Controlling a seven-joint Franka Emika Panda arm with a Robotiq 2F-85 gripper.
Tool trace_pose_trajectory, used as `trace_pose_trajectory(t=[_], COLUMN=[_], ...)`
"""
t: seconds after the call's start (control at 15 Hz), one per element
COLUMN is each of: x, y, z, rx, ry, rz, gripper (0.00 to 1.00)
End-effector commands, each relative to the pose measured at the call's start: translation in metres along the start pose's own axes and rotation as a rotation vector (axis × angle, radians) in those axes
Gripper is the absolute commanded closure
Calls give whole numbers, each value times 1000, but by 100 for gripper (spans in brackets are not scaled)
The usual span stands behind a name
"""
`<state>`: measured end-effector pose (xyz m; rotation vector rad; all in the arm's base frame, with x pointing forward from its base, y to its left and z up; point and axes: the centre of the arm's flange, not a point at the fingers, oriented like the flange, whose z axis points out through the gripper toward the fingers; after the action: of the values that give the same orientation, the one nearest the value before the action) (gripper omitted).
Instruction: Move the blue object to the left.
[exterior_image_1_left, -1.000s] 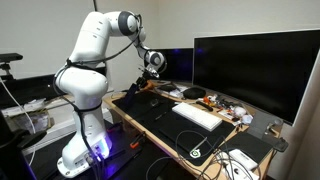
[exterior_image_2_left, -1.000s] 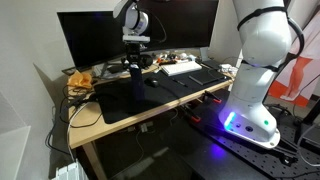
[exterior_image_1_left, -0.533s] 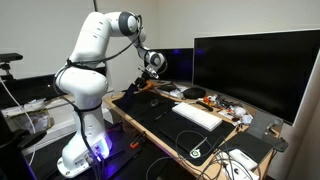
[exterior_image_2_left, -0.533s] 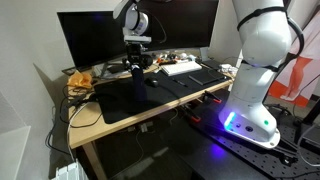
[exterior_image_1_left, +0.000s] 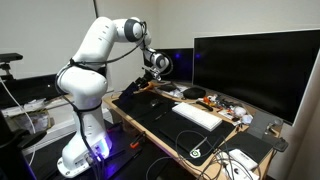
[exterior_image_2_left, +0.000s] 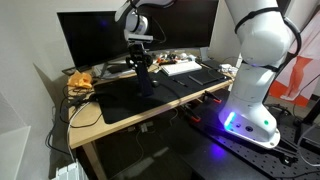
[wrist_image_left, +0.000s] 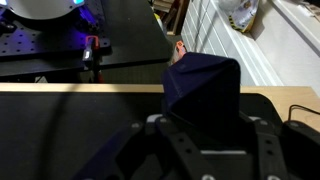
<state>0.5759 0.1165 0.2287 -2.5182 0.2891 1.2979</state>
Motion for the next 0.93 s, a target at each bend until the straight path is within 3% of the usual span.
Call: trace_pose_trajectory(t=[0.0, 0.33, 0.87], x=[26, 62, 74], y=[-13, -29, -36], z=[1, 33, 26], rx=[0, 40, 84], ry=[-53, 23, 86], rz=[-13, -20, -25], gripper=[74, 74, 74])
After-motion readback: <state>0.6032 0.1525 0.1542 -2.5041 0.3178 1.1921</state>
